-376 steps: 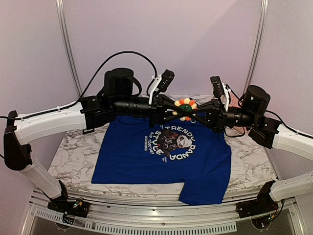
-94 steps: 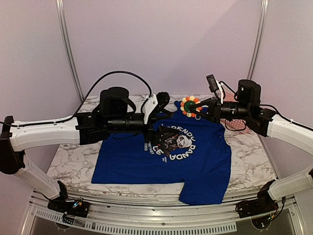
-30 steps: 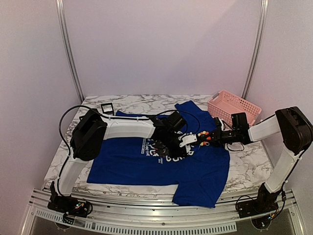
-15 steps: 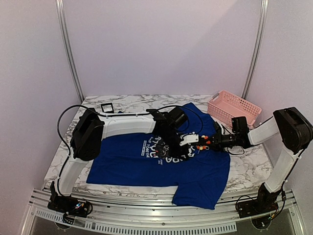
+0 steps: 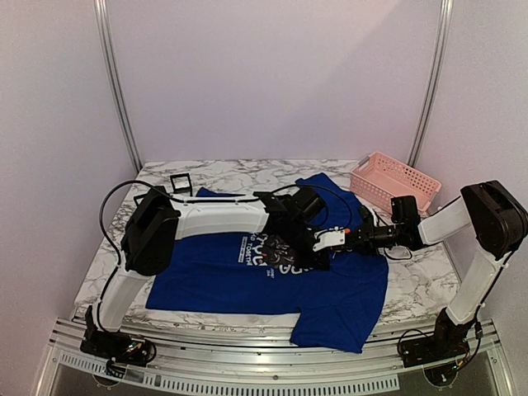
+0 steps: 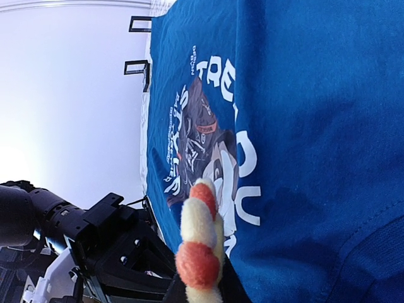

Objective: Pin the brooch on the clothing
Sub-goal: Pick up the flattened clothing from the center of the board.

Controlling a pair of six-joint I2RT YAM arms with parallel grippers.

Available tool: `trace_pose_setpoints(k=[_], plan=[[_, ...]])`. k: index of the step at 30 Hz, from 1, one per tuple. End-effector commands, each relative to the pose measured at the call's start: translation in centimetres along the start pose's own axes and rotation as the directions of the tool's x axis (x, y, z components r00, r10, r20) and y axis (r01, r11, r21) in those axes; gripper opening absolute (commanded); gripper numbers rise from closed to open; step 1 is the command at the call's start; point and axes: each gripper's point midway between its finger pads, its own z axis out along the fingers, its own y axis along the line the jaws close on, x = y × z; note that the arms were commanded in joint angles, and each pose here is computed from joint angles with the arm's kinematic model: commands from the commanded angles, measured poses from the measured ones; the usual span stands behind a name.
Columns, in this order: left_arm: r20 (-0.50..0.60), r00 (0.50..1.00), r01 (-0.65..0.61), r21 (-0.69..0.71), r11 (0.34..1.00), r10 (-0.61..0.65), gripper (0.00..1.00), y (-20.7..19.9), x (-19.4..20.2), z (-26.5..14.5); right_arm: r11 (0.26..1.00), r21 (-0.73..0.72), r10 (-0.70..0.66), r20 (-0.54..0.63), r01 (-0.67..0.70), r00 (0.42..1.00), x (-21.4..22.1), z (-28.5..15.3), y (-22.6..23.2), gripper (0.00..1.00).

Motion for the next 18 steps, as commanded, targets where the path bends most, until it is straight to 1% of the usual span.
trace_pose_setpoints(k=[1,6,8,18], plan=[[-0.041,0.999,0.000,0.002,1.000,0.000,0.15,-0.6,1.7,1.7,1.000,-0.012,0.018,-0.024,-0.018,1.000,0.7,0.3,0.0,0.00],[-0.058,0.998,-0.017,-0.051,0.999,0.014,0.14,0.3,2.0,1.9,1.000,-0.009,0.016,-0.043,-0.016,0.999,1.2,1.0,-0.2,0.00],[-0.062,0.998,-0.020,-0.066,0.998,0.016,0.15,0.6,2.1,1.8,1.000,-0.003,0.024,-0.049,-0.024,0.999,1.4,1.1,-0.5,0.00],[-0.056,0.997,-0.050,-0.082,0.995,0.045,0.37,1.0,1.4,1.4,0.999,0.021,0.025,-0.052,-0.024,0.998,1.4,1.2,-1.1,0.00]])
